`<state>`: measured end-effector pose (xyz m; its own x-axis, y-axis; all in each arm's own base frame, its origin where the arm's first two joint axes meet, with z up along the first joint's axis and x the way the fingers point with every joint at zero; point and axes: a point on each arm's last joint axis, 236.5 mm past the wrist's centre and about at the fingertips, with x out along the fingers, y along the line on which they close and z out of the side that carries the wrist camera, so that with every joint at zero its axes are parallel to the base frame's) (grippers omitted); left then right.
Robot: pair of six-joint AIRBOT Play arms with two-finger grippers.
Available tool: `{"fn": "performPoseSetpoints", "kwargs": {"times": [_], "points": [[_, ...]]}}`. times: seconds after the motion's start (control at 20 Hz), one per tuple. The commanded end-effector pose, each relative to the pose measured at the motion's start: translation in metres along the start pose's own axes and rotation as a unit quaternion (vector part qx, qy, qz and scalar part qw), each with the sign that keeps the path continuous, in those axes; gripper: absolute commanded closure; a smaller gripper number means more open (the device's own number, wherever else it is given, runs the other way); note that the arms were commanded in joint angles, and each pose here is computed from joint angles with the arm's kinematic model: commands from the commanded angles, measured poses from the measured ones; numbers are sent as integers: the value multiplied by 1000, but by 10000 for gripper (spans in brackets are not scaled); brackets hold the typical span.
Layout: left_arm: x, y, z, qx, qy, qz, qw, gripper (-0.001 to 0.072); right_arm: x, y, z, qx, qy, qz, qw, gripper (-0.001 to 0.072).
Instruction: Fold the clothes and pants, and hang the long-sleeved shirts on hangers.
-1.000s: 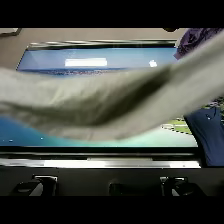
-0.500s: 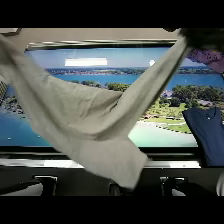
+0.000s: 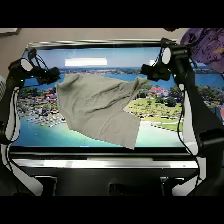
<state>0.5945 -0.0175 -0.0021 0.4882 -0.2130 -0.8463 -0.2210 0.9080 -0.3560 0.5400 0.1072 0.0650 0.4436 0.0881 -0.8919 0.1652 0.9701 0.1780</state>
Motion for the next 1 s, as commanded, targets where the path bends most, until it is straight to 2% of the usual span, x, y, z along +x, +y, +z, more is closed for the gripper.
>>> {"fn": "performPoseSetpoints", "kwargs": {"times": [0.0, 0.05, 0.15, 0.35, 0.55, 0.8, 0.95], "points": [[5, 8, -30, -23, 71, -6, 997, 145, 22, 2, -12, 6, 28, 2, 1000, 680], [-12, 11, -24, -25, 65, -6, 998, 88, 21, 1, -14, 5, 31, 0, 999, 680], [-61, 20, -11, -30, 47, -1, 998, 40, 18, -2, -19, 5, 44, -5, 999, 680], [-134, 38, -45, -49, 64, 32, 996, 40, 11, -4, -25, 2, 56, -10, 998, 680], [-145, 29, -155, -91, 95, 30, 991, 40, 5, -7, -32, -8, 70, -15, 997, 680], [-115, -23, -302, -204, 108, -110, 967, 40, -1, -10, -37, -21, 79, -20, 996, 680], [-94, -36, -358, -212, 139, -125, 959, 40, -4, -11, -40, -21, 85, -22, 996, 680]]}}
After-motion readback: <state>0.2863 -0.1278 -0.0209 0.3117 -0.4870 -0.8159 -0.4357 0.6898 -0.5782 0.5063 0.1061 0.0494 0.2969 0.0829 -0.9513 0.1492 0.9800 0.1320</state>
